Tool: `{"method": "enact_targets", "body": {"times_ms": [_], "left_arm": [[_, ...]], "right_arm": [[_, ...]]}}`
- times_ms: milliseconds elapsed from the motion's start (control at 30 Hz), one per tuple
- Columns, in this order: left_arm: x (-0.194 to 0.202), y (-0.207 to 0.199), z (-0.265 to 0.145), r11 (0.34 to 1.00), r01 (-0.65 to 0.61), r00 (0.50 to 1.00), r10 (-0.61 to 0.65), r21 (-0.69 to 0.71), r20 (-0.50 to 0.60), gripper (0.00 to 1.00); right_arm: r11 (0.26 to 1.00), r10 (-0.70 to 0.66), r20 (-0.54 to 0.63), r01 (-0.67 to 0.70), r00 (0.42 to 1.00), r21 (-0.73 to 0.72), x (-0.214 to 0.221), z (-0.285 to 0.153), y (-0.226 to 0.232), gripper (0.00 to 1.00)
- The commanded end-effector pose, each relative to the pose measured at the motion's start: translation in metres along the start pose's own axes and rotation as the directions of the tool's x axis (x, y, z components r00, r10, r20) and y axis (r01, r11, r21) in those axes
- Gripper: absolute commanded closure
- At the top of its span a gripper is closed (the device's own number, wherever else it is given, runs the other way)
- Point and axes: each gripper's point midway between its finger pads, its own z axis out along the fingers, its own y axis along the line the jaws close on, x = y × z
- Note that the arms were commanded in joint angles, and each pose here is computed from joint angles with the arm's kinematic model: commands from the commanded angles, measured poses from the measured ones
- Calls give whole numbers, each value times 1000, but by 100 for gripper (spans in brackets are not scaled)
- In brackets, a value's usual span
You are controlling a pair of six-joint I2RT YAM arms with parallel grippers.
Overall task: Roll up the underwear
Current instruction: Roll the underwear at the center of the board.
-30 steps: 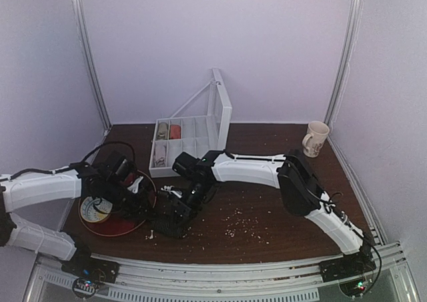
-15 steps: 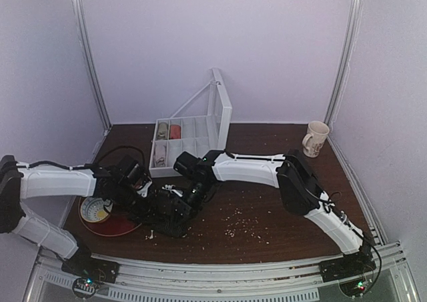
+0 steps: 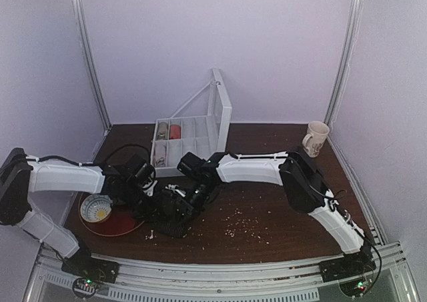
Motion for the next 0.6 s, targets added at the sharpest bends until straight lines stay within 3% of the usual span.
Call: {"method": "enact_targets", "body": {"times_ms": [0,300,567], "left_arm": [[20,24,13,995,11,997,-19,-102,-76,94],[20,24,16,994,2,996,-11,-106,-84,94],[20,21,16,996,-2,997,-5,-93,-83,94]], "right_arm": [[982,3,100,-22,995,188,-7,-14,-40,73],[955,-112,234,39,966,295,-10,-48,-22,68],[913,-224,202,133,953,386,2,-37,-16,64]]}}
